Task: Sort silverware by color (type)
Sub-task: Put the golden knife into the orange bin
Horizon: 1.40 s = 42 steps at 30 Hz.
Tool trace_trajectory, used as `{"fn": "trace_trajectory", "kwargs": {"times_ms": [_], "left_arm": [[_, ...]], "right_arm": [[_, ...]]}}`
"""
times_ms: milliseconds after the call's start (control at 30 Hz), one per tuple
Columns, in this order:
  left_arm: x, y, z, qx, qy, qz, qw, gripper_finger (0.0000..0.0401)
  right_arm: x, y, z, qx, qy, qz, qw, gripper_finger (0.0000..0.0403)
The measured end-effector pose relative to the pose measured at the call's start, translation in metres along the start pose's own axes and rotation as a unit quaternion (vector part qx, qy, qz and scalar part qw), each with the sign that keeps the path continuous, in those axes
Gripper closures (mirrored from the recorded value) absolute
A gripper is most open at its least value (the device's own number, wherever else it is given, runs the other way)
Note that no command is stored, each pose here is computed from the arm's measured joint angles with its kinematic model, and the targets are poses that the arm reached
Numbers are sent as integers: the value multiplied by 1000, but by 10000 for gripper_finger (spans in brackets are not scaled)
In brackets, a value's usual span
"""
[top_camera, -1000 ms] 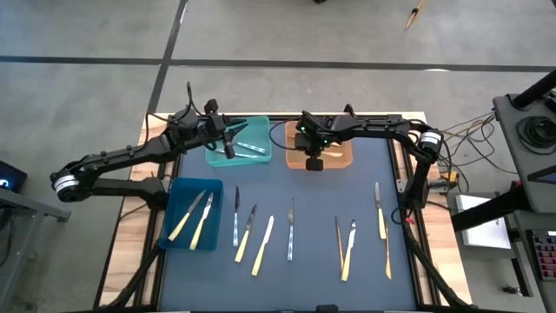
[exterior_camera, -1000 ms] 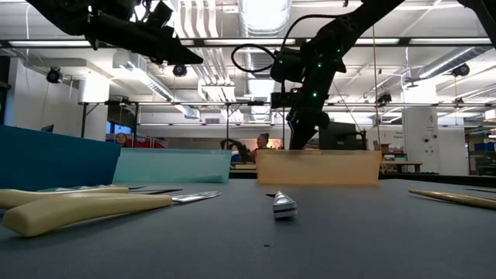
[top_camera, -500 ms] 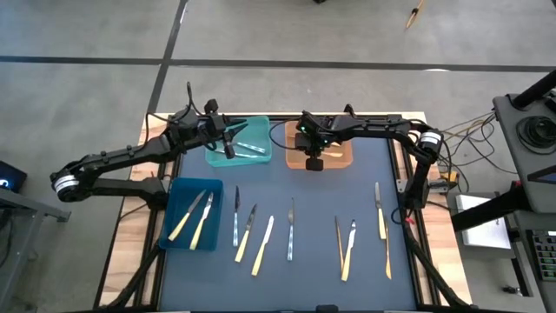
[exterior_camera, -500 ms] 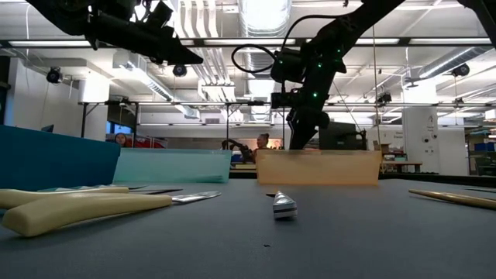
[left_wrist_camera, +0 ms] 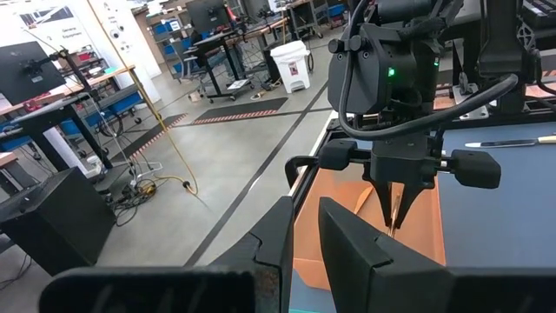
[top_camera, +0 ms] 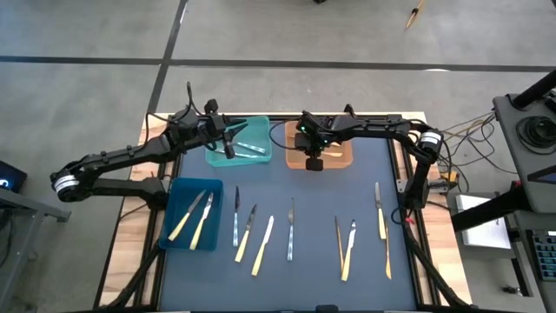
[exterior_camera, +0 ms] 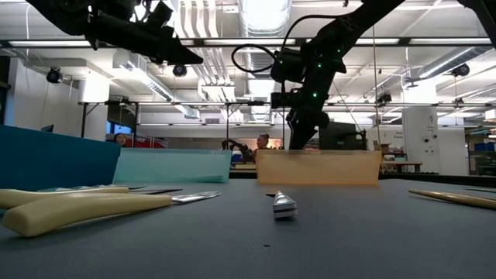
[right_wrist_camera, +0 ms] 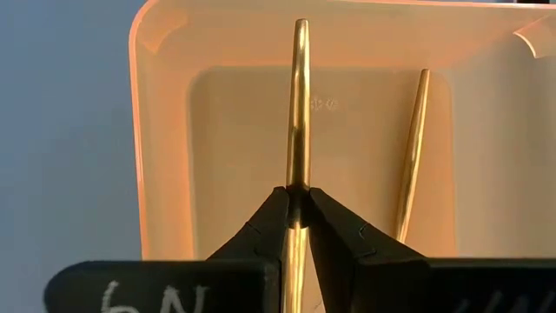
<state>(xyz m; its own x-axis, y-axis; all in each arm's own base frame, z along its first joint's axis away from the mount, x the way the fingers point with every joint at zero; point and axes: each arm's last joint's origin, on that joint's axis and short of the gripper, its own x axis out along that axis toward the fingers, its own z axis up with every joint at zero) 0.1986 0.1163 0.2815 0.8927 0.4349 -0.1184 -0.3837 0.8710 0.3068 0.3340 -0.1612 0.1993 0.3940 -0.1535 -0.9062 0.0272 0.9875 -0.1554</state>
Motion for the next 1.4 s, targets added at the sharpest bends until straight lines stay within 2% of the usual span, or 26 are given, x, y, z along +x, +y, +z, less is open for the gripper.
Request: {"fn": "trace_trajectory", "kwargs": {"times_ms": [1400], "left_arm": [[0, 0, 0, 0, 0, 0, 1000, 361]], "right_arm": [[0, -1, 1, -4, -5, -3, 1000, 374]]}}
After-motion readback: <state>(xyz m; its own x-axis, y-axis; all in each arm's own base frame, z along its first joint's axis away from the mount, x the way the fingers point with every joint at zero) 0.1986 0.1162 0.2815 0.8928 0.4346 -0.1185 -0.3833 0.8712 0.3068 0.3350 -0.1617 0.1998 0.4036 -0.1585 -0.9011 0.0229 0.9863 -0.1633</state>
